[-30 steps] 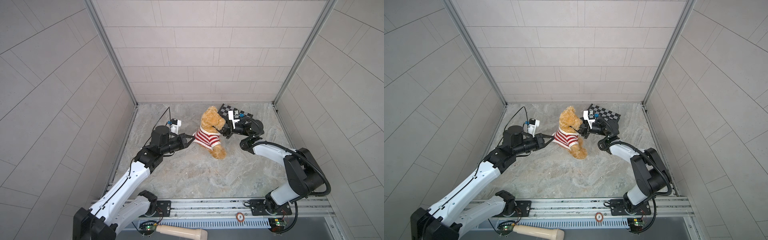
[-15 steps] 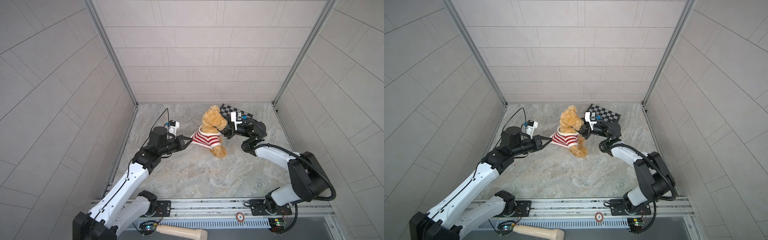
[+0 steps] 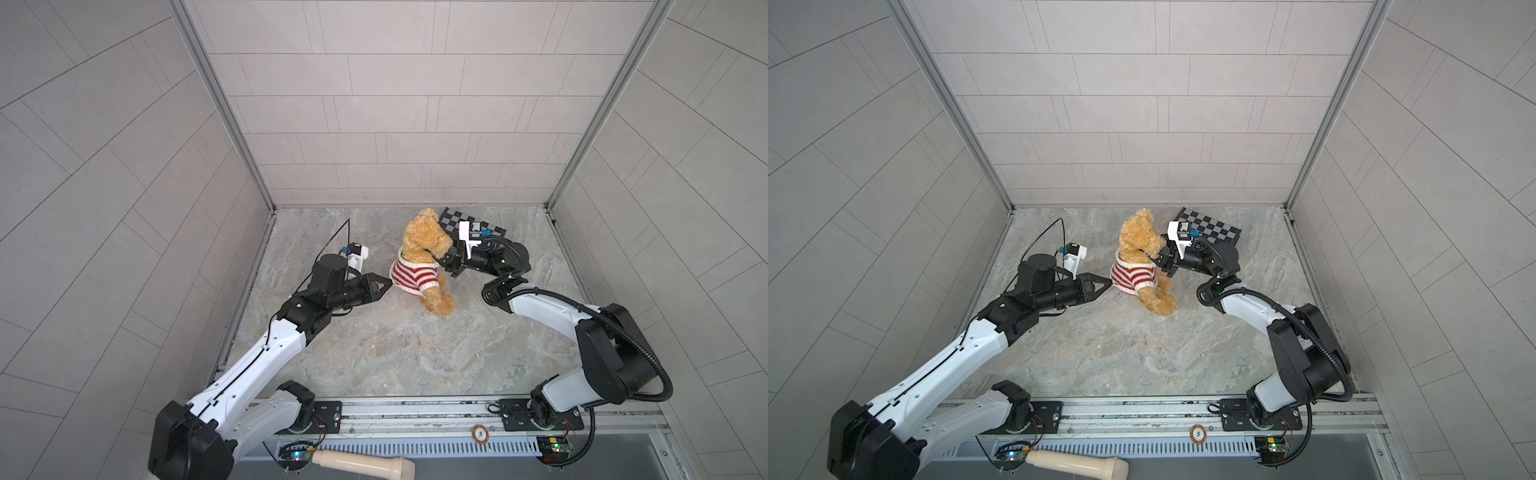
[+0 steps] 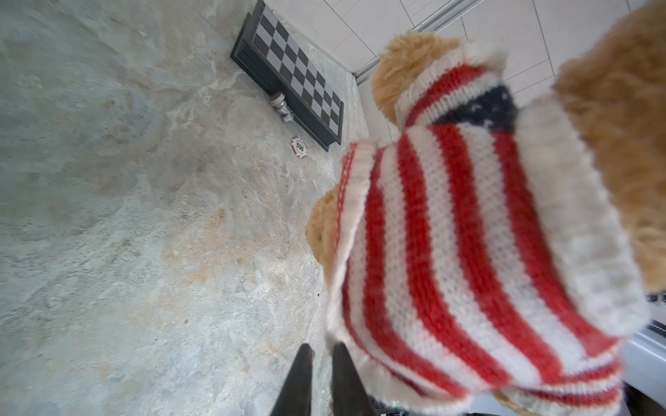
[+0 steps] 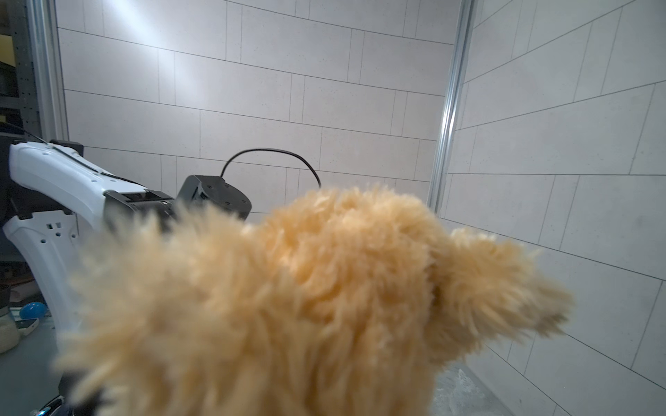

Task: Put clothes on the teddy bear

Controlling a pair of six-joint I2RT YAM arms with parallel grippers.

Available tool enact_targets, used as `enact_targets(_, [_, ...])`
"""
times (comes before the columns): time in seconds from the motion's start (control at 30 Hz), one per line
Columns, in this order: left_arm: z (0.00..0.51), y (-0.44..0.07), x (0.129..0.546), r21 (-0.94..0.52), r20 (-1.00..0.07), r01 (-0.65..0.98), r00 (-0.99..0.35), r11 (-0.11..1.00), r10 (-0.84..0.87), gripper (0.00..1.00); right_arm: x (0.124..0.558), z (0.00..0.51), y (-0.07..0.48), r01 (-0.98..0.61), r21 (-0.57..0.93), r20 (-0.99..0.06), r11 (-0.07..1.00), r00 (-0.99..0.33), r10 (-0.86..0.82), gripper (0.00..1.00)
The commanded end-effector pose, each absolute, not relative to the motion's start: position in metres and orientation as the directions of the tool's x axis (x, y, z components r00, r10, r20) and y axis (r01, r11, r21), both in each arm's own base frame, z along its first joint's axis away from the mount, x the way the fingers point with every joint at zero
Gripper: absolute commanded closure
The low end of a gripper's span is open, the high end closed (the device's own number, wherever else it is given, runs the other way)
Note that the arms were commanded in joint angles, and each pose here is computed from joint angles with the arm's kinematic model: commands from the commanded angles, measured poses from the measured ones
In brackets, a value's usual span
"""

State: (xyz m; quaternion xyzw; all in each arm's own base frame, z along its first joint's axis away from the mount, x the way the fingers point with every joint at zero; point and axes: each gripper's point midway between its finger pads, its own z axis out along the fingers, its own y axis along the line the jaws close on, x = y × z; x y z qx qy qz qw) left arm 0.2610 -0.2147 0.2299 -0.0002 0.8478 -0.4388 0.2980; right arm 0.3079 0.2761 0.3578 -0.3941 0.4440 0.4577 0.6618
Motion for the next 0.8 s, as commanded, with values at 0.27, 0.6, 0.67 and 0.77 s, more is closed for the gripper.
enact_targets(0.27, [0.285,-0.205,0.263,-0.689,-0.645,0.404,-0.721,0.602,-0.254,0.71,0.303,0.367,0.270,-0.889,-0.204,-0.938,0.411,0.297,0.177,1.00])
enact_targets(0.6, [0.284,-0.239,0.261,-0.821,-0.531,0.358,-0.765,0.444,-0.365,0.54,0.302,0.368,0.274,-0.830,-0.244,-0.928,0.501,0.350,0.128,1.00])
enact_targets(0.67, [0.280,-0.242,0.266,-0.829,-0.517,0.337,-0.765,0.445,-0.383,0.56,0.302,0.369,0.274,-0.826,-0.249,-0.925,0.506,0.357,0.127,1.00])
enact_targets(0.77, [0.268,-0.238,0.270,-0.826,-0.502,0.290,-0.768,0.484,-0.398,0.51,0.304,0.367,0.271,-0.814,-0.242,-0.926,0.529,0.356,0.124,1.00])
